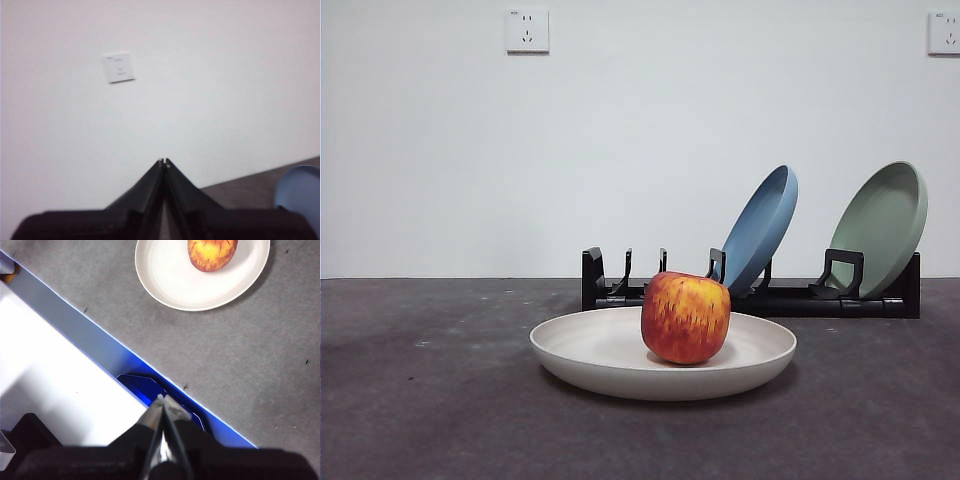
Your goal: Take the yellow plate from the plate rack,put the plate on the table,take the apple from the table,put the apple in the plate
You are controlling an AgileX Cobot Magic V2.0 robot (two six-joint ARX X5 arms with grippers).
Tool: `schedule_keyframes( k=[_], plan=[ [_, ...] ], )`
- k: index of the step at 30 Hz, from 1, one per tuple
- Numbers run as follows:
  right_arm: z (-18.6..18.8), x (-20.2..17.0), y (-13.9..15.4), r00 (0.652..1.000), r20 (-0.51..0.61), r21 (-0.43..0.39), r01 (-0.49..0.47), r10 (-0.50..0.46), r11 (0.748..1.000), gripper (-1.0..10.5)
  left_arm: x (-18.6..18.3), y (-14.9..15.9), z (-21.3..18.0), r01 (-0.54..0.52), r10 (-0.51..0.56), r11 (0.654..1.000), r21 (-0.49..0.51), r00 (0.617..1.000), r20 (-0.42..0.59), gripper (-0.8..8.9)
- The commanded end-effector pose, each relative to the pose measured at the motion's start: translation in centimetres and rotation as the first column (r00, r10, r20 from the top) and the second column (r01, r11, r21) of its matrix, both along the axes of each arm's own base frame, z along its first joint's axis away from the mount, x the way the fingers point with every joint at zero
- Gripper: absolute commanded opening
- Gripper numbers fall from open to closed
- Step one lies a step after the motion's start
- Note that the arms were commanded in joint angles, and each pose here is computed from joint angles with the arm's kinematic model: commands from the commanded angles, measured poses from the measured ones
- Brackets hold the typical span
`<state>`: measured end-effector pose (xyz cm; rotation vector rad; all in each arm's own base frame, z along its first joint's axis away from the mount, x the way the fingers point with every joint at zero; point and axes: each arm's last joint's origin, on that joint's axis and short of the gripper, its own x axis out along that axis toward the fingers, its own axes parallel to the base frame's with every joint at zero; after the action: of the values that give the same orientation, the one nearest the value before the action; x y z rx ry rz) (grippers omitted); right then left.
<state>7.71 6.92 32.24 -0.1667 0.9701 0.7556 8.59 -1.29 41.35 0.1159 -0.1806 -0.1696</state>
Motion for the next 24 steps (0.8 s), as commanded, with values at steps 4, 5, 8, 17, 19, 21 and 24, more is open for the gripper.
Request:
schedule_keyframes(
  k=[4,5,8,17,19,21,24],
  plan=[
    [0.0,0.0,0.0,1.0,0.001,0.004,0.004,-0.004,1.0,0.0,0.6,0.6,-8.8,-0.069,0.069,0.997,0.017,0.997,-0.042,-0.03],
    [0.0,0.0,0.0,1.0,0.001,0.004,0.004,-0.004,1.0,0.0,0.6,0.6,-10.0,-0.074,0.075,0.997,0.016,0.996,-0.055,-0.03],
    [0.0,0.0,0.0,1.0,0.001,0.004,0.004,-0.004,1.0,0.0,0.7,0.8,-13.7,-0.089,0.09,0.996,0.016,0.991,-0.097,-0.03],
    [0.0,0.0,0.0,1.0,0.001,0.004,0.004,-0.004,1.0,0.0,0.7,1.0,-21.0,-0.115,0.112,0.993,-0.003,0.977,-0.183,-0.03],
    [0.0,0.0,0.0,1.0,0.001,0.004,0.004,-0.004,1.0,0.0,0.8,1.1,-22.0,-0.116,0.113,0.993,-0.002,0.975,-0.191,-0.03],
    [0.0,0.0,0.0,1.0,0.001,0.004,0.004,-0.004,1.0,0.0,0.8,1.1,-22.9,-0.116,0.112,0.993,-0.006,0.974,-0.198,-0.03],
    [0.0,0.0,0.0,1.0,0.001,0.004,0.004,-0.004,1.0,0.0,0.9,1.0,-24.0,-0.117,0.109,0.993,-0.022,0.969,-0.222,-0.03]
  ],
)
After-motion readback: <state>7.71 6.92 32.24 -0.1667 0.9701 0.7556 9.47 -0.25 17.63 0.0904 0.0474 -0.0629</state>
